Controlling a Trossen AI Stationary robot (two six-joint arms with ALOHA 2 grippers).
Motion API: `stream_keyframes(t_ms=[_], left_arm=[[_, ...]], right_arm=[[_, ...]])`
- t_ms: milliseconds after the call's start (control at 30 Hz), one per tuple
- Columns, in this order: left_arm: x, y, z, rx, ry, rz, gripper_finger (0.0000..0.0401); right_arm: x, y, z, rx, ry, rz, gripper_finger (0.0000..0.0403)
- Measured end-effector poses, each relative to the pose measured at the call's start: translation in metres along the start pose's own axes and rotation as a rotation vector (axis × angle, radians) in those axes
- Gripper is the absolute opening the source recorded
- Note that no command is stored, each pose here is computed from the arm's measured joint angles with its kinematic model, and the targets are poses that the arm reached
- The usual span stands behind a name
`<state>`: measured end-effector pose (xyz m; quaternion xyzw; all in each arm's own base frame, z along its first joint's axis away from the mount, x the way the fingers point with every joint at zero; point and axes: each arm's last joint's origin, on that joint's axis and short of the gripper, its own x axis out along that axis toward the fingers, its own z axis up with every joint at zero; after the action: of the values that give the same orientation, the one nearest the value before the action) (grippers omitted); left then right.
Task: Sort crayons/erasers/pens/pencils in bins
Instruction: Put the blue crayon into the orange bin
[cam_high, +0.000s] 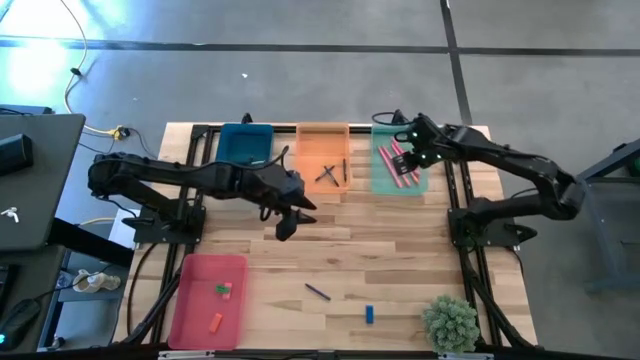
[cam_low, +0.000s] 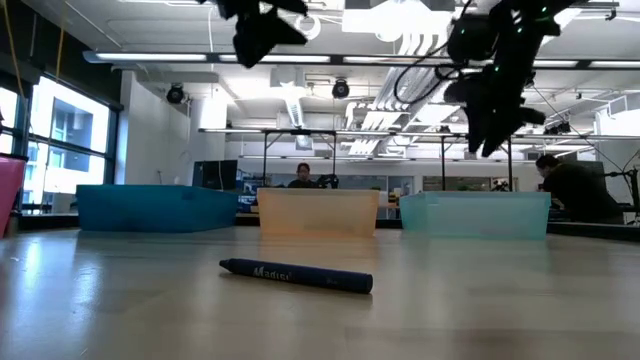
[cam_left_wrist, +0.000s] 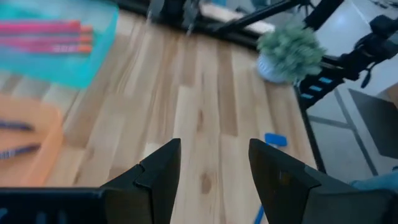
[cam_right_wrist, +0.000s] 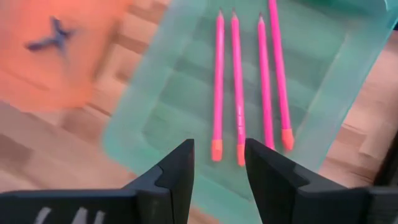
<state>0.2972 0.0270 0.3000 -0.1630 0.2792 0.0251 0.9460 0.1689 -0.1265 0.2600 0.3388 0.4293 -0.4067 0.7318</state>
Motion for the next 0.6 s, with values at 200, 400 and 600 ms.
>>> stream_keyframes(t_ms=[200, 400, 600], left_arm=[[-0.010, -0.012, 0.018, 0.070, -0.039, -0.025, 0.0179], [-0.018, -0.032, 0.029, 0.214, -0.067, -0.070, 0.0196], [-0.027, -0.054, 0.038, 0.335, -0.110, -0.077, 0.0196]], right_arm=[[-0.026, 0.009, -0.014, 0.036, -0.062, 0.105, 0.0134], [-0.040, 0.025, -0.031, 0.065, -0.063, 0.194, 0.0134], [-0.045, 0.041, -0.047, 0.099, -0.039, 0.230, 0.0134]])
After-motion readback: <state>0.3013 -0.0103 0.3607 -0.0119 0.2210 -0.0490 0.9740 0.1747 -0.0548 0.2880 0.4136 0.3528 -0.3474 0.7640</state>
